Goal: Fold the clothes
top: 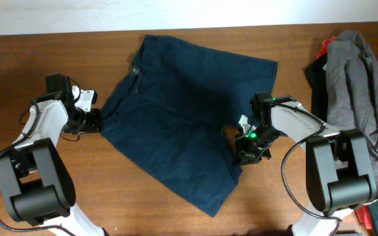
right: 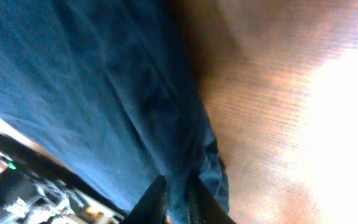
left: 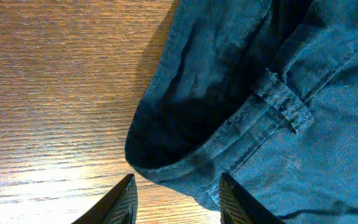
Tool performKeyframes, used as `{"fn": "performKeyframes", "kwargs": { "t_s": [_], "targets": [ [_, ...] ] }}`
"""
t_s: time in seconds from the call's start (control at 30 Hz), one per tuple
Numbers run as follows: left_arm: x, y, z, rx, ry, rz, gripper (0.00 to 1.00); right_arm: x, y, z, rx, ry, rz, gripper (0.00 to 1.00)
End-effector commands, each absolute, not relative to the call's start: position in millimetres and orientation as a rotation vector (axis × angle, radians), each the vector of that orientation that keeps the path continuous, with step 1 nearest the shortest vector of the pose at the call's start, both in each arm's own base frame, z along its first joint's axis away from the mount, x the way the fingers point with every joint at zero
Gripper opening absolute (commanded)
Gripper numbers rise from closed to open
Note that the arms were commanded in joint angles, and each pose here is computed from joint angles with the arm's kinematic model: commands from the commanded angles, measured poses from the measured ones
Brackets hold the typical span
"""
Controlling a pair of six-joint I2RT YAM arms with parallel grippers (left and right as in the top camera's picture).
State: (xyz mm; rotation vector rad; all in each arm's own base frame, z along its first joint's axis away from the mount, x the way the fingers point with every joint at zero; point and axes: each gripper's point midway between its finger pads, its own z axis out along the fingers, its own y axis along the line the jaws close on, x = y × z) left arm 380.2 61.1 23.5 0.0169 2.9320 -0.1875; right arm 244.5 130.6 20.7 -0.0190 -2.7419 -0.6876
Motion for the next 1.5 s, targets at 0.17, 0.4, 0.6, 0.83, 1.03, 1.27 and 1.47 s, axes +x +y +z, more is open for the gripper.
{"fn": "performKeyframes", "kwargs": {
  "t_s": [0.17, 0.4, 0.6, 0.83, 1.03, 1.27, 1.47],
  "targets": [
    [381, 58, 29, 0.033, 2.914, -0.202, 0.42, 265, 107, 25, -0.055, -2.853, -0.581, 0.04],
    [381, 59, 29, 0.033, 2.913, -0.202, 0.42, 245, 85, 31, -0.155, -2.757, -0.526, 0.58],
    [382, 59, 29, 0.033, 2.91, -0.201, 0.42, 234, 95, 19, -0.138, -2.735, -0.601, 0.6],
    [382, 59, 29, 0.033, 2.911, -0.201, 0.4, 227, 119, 10, -0.084, -2.713, -0.775, 0.15],
    [382, 59, 29, 0.033, 2.911, -0.2, 0.14, 251, 97, 16, -0.092, -2.819, -0.663, 0.04],
    [382, 59, 29, 0.033, 2.911, -0.2, 0.13, 281, 38, 38, -0.113, -2.967, -0.266, 0.04],
    [382, 59, 29, 0.033, 2.911, -0.2, 0.13, 298, 30, 39, -0.106, -3.037, -0.206, 0.04]
  ]
}}
